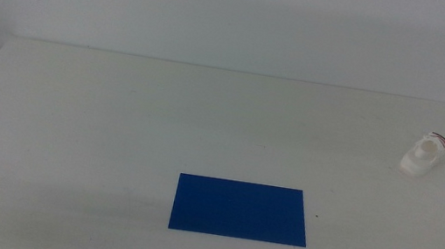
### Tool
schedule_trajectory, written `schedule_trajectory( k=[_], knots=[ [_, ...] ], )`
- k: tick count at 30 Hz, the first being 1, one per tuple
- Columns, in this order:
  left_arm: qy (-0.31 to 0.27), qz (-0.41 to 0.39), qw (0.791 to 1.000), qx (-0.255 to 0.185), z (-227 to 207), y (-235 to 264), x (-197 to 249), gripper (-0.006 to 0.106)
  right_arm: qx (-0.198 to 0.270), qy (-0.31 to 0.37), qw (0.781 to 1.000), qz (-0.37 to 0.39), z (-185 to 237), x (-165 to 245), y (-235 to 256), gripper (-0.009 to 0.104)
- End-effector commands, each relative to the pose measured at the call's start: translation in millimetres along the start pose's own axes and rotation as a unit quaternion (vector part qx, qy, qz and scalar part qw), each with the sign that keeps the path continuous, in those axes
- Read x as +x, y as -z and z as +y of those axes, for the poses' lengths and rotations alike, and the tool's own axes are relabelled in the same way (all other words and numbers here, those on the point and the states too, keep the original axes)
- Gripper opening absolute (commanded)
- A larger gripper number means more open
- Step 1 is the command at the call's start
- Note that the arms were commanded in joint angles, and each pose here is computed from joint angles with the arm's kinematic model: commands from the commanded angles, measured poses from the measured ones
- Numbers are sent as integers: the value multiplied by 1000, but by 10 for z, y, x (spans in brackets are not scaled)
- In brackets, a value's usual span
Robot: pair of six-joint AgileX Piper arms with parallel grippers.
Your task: Use one arm to grab the shoe from the table and place it on the mat.
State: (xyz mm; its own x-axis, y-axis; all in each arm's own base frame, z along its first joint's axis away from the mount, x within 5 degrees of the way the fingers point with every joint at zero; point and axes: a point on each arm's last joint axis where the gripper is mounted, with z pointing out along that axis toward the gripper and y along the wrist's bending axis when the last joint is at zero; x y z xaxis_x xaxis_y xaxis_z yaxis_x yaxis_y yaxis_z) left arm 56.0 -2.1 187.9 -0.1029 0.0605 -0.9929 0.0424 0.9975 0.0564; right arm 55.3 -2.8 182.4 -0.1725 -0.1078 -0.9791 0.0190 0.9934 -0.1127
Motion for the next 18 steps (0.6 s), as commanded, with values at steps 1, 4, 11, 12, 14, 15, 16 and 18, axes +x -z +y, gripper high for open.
schedule_trajectory(
  k=[1,4,11,12,14,15,16,18],
  knots=[
    [11,-52,999,-1,3,21,-95,94,7,3,998,-58,-14,-137,35,79],
    [11,-52,999,-1,3,21,-95,94,6,-10,997,-80,-14,-177,41,79],
    [11,-52,999,-1,3,21,-95,94,5,-22,994,-107,-16,-225,50,79],
    [11,-52,999,-1,3,21,-95,94,5,-22,994,-107,-16,-225,50,79],
    [11,-52,999,-1,3,21,-95,94,5,-22,994,-107,-16,-225,50,79],
    [11,-52,999,-1,3,21,-95,94,5,-22,994,-107,-16,-225,50,79],
    [11,-52,999,-1,3,21,-95,94,6,-18,994,-109,-16,-229,51,79],
    [11,-52,999,-1,3,21,-95,94,5,-23,994,-109,-17,-240,52,79]
  ],
)
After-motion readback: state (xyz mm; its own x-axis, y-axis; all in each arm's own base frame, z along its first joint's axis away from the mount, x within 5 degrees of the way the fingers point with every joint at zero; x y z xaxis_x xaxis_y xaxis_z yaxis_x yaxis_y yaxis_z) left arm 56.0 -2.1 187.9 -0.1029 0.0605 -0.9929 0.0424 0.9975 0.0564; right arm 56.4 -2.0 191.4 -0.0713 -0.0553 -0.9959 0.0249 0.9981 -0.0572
